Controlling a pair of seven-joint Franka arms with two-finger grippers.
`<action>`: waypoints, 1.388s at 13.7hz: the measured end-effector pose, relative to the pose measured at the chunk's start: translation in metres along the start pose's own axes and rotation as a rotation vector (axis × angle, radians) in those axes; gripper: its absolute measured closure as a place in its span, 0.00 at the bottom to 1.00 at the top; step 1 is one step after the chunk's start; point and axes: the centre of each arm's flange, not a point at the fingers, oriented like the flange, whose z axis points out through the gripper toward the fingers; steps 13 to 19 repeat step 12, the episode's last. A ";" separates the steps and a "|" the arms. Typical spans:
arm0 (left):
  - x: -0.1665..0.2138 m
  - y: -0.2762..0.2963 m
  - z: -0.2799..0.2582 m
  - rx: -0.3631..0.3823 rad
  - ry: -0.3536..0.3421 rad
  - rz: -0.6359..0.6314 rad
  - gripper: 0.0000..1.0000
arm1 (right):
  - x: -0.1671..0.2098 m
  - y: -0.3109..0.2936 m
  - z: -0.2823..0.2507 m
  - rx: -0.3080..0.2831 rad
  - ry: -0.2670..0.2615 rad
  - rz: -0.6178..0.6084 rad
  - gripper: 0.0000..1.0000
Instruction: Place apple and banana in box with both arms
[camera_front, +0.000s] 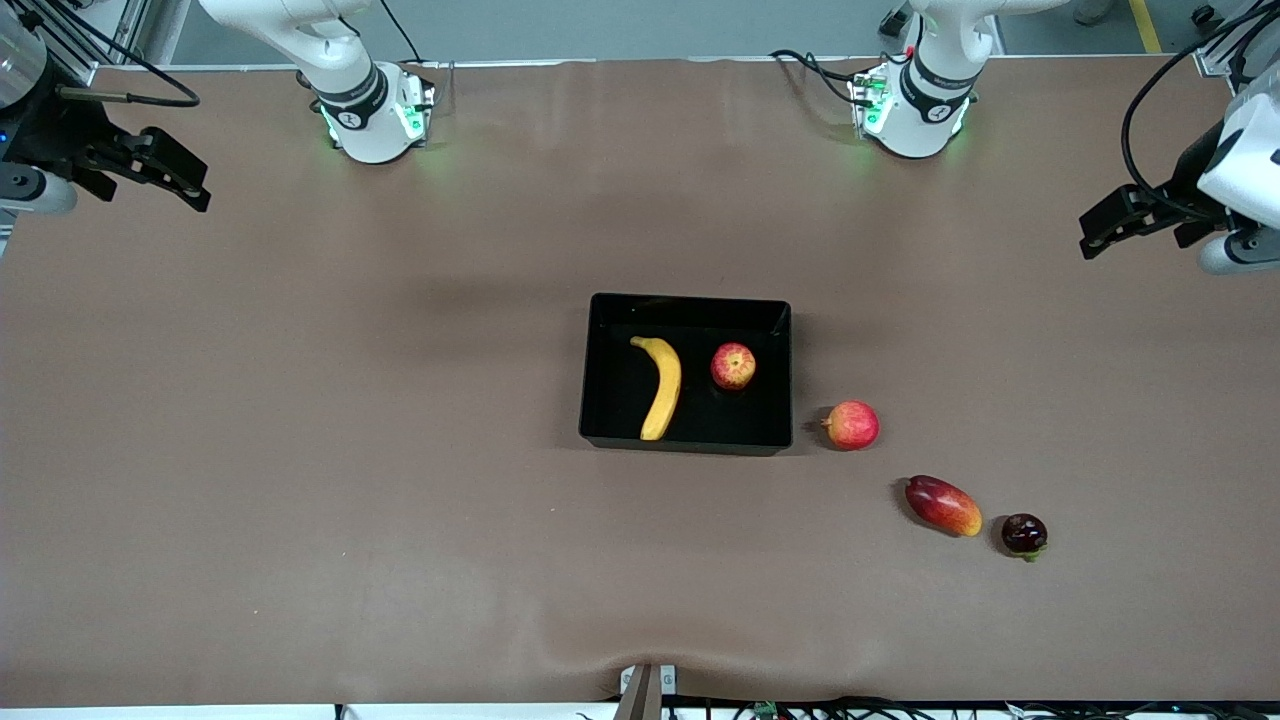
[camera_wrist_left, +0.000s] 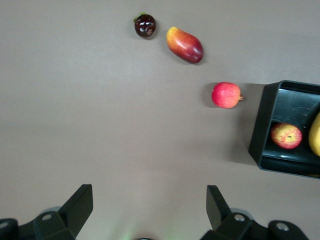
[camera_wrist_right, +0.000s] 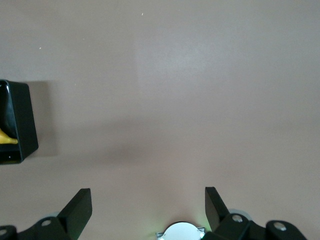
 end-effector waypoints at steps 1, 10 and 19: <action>-0.001 0.002 -0.001 -0.007 0.000 0.003 0.00 | 0.001 0.002 0.001 0.001 -0.002 -0.017 0.00; -0.015 -0.001 -0.016 -0.007 0.005 0.047 0.00 | 0.011 0.081 0.004 0.094 -0.014 0.017 0.00; -0.015 -0.001 -0.016 -0.007 0.005 0.047 0.00 | 0.010 0.076 0.004 0.094 -0.014 0.008 0.00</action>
